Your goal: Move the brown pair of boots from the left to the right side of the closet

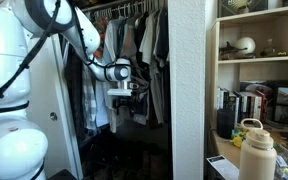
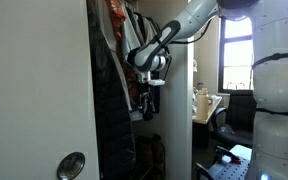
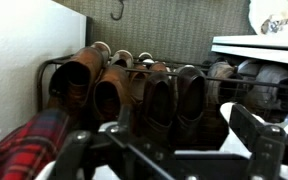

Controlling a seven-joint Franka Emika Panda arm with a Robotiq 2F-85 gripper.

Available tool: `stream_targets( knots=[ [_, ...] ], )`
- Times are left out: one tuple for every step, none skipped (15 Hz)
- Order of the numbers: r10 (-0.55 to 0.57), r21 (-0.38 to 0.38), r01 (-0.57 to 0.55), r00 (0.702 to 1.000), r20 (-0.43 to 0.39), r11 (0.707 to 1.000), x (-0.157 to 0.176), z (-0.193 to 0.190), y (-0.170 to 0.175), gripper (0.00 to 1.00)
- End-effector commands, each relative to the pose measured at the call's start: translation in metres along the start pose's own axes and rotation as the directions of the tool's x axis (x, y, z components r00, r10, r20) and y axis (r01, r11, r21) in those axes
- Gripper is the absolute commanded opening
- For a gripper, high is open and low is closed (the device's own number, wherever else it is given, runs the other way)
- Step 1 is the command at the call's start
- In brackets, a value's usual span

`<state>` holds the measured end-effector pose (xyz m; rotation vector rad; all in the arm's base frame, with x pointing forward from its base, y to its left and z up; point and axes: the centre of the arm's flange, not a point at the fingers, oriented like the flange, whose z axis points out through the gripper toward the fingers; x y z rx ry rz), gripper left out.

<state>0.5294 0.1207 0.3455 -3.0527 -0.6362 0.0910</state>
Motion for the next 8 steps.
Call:
stream_targets(
  knots=[
    [0.001,0.006,-0.001,1.0,-0.03,1.0,-0.055,-0.054,-0.055,1.0],
    [-0.003,0.004,0.003,0.999,-0.039,1.0,-0.066,-0.066,-0.069,1.0],
    [0.004,0.001,-0.004,0.999,-0.052,1.0,-0.078,-0.076,-0.083,1.0],
    [0.012,-0.007,-0.012,0.998,-0.058,1.0,-0.09,-0.089,-0.097,1.0],
    [0.02,-0.017,-0.021,0.998,-0.066,1.0,-0.104,-0.097,-0.111,1.0],
    [0.028,-0.029,-0.031,0.997,-0.071,0.999,-0.117,-0.109,-0.125,1.0],
    [0.042,-0.041,-0.045,0.996,-0.076,0.998,-0.13,-0.114,-0.136,1.0],
    [0.053,-0.049,-0.057,0.995,-0.079,0.997,-0.139,-0.12,-0.146,1.0]
  ],
)
